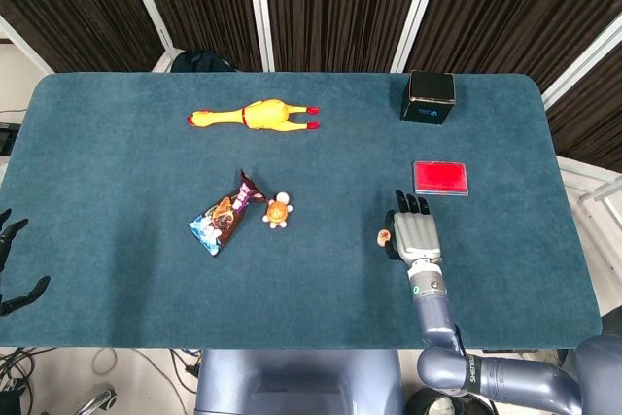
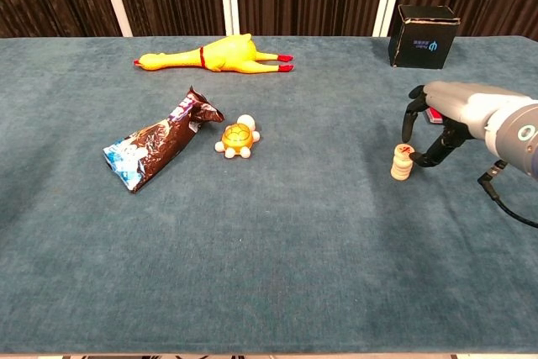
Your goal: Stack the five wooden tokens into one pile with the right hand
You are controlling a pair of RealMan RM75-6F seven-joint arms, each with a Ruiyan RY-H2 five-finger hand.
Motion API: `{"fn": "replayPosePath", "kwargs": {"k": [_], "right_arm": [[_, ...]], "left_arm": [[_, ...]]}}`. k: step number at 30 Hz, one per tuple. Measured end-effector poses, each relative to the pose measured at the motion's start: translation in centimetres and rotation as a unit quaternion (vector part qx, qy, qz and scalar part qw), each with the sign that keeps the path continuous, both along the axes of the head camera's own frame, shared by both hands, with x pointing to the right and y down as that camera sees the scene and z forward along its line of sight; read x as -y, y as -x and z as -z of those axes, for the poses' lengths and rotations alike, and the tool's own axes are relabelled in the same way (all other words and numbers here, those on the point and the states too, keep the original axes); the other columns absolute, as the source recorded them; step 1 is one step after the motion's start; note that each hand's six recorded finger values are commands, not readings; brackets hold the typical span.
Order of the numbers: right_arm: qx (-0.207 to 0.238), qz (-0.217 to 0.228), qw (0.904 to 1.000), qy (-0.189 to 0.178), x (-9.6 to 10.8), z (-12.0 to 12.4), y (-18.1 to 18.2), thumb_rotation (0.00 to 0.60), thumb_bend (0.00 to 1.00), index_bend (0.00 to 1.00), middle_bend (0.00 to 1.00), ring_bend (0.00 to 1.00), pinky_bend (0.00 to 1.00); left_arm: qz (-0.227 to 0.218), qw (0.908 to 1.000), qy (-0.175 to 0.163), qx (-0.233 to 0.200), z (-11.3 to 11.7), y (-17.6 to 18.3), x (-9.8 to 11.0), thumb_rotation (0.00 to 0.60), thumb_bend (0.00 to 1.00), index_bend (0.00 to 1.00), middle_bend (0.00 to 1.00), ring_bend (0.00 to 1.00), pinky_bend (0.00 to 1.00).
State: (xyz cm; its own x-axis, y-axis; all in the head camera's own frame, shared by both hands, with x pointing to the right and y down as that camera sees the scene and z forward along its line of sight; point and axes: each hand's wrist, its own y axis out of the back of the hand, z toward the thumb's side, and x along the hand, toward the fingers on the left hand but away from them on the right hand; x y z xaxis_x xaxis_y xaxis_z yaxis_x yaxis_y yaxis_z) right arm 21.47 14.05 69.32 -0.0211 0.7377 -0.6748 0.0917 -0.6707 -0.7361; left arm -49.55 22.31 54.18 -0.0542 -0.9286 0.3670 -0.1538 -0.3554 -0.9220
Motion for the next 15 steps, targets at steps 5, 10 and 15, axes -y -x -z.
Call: {"fn": "replayPosePath", "kwargs": {"k": [5,10,15], "right_arm": [[-0.002,0.001,1.0000,0.000,0.03,0.08,-0.10,0.600,0.43,0.44,0.01,0.00,0.00],[-0.003,0.000,1.0000,0.001,-0.01,0.18,-0.17,0.600,0.43,0.44,0.01,0.00,0.00],[0.002,-0.003,1.0000,-0.006,0.27,0.80,-0.22,0.600,0.43,0.41,0.01,0.00,0.00]], "left_arm": [[0.000,1.0000,0.000,0.000,0.00,0.00,0.03,0.600,0.21,0.15,0.00,0.00,0.01],[0.000,1.0000,-0.001,0.000,0.01,-0.03,0.02,0.600,0.21,0.15,0.00,0.00,0.01],[0.000,1.0000,-0.001,0.000,-0.01,-0.01,0.03,0.600,0.21,0.15,0.00,0.00,0.01]]}}
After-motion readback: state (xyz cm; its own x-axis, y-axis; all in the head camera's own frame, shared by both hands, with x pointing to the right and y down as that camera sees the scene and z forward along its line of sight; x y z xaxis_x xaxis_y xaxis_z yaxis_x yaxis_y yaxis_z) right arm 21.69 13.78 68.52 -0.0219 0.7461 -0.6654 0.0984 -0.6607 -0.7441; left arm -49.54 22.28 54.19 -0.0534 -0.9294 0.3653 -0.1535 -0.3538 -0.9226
